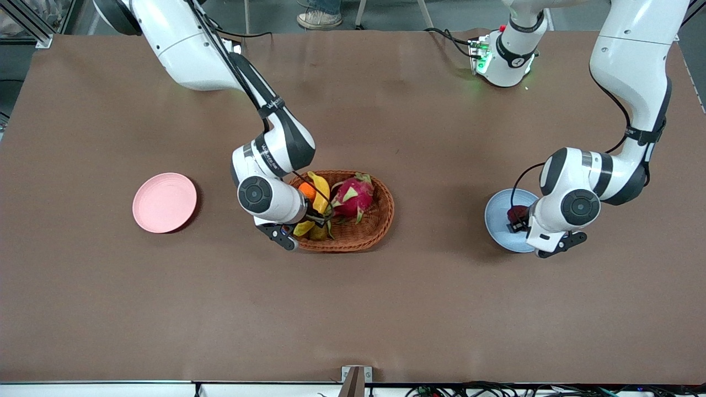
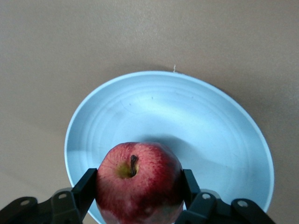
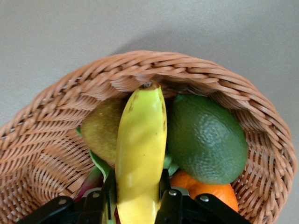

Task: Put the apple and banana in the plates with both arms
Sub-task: 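Carry the apple with the left gripper over the blue plate, then release the apple on the blue plate while the right gripper lifts the banana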

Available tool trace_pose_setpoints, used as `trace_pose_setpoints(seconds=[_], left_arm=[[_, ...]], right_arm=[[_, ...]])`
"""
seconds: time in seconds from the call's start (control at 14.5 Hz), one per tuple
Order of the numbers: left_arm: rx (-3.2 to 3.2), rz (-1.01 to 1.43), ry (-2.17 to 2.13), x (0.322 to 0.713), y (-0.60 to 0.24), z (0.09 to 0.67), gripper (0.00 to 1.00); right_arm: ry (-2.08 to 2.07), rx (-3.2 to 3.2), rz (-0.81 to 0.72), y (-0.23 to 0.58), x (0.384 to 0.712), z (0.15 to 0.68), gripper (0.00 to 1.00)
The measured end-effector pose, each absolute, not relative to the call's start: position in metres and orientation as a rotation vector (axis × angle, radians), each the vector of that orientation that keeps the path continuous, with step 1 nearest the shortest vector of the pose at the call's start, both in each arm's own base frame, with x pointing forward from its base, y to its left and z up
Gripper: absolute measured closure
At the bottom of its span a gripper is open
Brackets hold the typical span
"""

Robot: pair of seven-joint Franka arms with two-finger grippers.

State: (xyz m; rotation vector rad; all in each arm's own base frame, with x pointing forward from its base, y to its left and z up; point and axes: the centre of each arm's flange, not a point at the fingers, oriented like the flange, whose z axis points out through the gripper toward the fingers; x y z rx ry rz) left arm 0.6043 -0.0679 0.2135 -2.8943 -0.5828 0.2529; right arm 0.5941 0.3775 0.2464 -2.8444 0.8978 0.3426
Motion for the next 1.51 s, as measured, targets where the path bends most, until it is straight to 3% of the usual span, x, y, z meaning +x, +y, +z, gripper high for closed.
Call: trace_pose_setpoints(seconds=[0.28, 0.48, 0.62, 0.89, 1.1, 1.38, 1.51], left_arm=[[-2.898, 0.271, -0.596, 0.602, -0.069, 0.211, 0.16], [-2.905, 0.257, -0.594, 0.604, -0.071, 0.215, 0.00], [-2.928, 0.190, -0.586, 0.612, -0.079, 0.239, 0.00], [-2.940, 0.058, -0.566, 0.625, -0.100, 0.346, 0.00], [-2.936, 0.048, -0.451, 0.628, -0.109, 0.442, 0.00], [-2.978, 0.006, -0.361, 0.624, -0.102, 0.538, 0.00], [-2.982, -0.021, -0.301, 0.613, -0.095, 0.572, 0.00]], right_arm=[[0.889, -2.836, 0.328, 0.380, 0.599, 0.258, 0.61], [0.880, -2.860, 0.382, 0.377, 0.606, 0.282, 0.61], [0.849, -2.898, 0.424, 0.358, 0.620, 0.314, 0.61], [0.649, -3.004, 0.451, 0.229, 0.663, 0.364, 0.61], [0.521, -3.089, 0.468, 0.108, 0.681, 0.363, 0.61], [0.316, -3.046, 0.544, -0.030, 0.674, 0.322, 0.61], [0.250, -3.031, 0.512, -0.072, 0.658, 0.299, 0.61]])
